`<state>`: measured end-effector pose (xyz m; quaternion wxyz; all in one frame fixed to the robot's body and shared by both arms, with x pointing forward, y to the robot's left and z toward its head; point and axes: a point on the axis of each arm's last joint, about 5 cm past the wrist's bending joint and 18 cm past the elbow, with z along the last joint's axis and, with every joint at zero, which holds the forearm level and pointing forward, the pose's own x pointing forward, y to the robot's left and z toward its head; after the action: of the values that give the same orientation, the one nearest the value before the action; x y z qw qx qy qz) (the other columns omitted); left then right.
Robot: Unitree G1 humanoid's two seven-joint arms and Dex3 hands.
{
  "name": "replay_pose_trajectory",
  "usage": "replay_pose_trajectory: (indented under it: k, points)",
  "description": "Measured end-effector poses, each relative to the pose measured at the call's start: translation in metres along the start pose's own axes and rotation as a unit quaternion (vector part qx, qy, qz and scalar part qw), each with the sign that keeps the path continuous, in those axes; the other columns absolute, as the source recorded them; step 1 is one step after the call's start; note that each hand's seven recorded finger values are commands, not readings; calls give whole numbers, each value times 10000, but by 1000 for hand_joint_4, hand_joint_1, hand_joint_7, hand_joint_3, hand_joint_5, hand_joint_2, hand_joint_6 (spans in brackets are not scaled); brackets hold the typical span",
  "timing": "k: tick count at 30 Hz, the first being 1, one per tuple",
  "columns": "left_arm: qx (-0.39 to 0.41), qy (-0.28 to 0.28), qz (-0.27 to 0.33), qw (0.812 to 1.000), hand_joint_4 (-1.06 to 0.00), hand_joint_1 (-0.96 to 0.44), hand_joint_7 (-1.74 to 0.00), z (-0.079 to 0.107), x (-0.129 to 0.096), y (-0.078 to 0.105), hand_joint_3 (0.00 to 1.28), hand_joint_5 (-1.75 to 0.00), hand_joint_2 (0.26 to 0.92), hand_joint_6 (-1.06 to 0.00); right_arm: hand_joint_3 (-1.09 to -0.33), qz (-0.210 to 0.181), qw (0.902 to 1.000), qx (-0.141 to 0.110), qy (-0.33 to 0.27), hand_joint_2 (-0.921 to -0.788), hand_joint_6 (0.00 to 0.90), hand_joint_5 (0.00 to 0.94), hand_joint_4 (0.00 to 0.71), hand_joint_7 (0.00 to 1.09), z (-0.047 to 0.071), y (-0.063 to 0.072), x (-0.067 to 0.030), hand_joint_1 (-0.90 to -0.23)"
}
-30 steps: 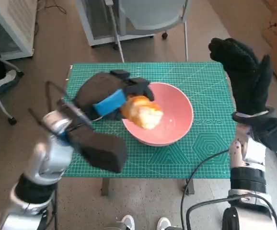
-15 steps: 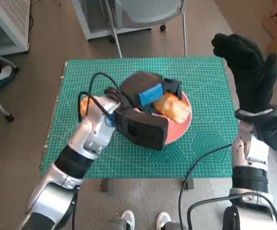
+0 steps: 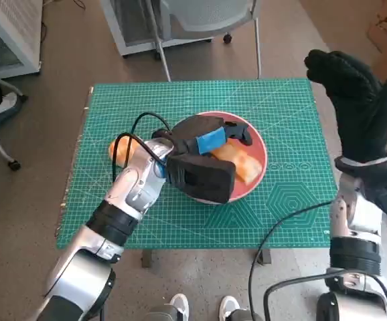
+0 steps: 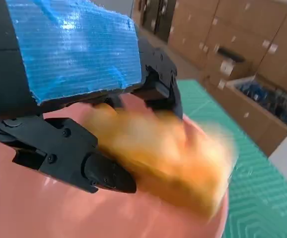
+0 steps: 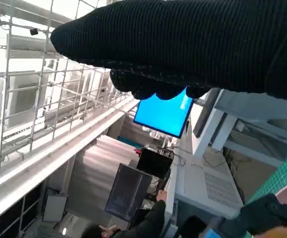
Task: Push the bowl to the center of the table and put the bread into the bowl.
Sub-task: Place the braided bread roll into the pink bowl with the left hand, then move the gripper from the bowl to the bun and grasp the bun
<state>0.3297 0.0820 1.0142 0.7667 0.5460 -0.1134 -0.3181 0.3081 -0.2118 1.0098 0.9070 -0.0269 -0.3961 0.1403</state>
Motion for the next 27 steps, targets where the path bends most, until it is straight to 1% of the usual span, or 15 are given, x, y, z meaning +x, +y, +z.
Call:
replay_pose_trajectory:
  k: [3,5,16,23,27]
  points:
    - [58,-14,10,10000,-2,-410,-44,4,-28,37,3,-3,789,-164,-747,-10,10000,-3,13,-921,404,1,285,7,-3,1,-6,-614]
    - [111,-23,69,9999,-1,-440,-38,2,-54,67,1,-1,787,-160,-748,-22,10000,-3,16,-921,403,1,286,7,-4,2,-7,-614]
    - [228,33,325,9992,1,-561,-23,-16,-203,178,3,1,791,-142,-748,-9,10000,8,30,-921,404,1,287,7,-9,15,-4,-624]
    - [270,72,586,9979,1,-572,-23,-76,-374,305,4,1,795,-145,-747,35,10000,35,62,-921,415,1,288,13,-17,33,2,-628]
    - [271,137,866,9958,1,-521,-32,-153,-538,444,1,1,786,-169,-746,37,10000,50,66,-921,417,1,288,14,-19,35,2,-629]
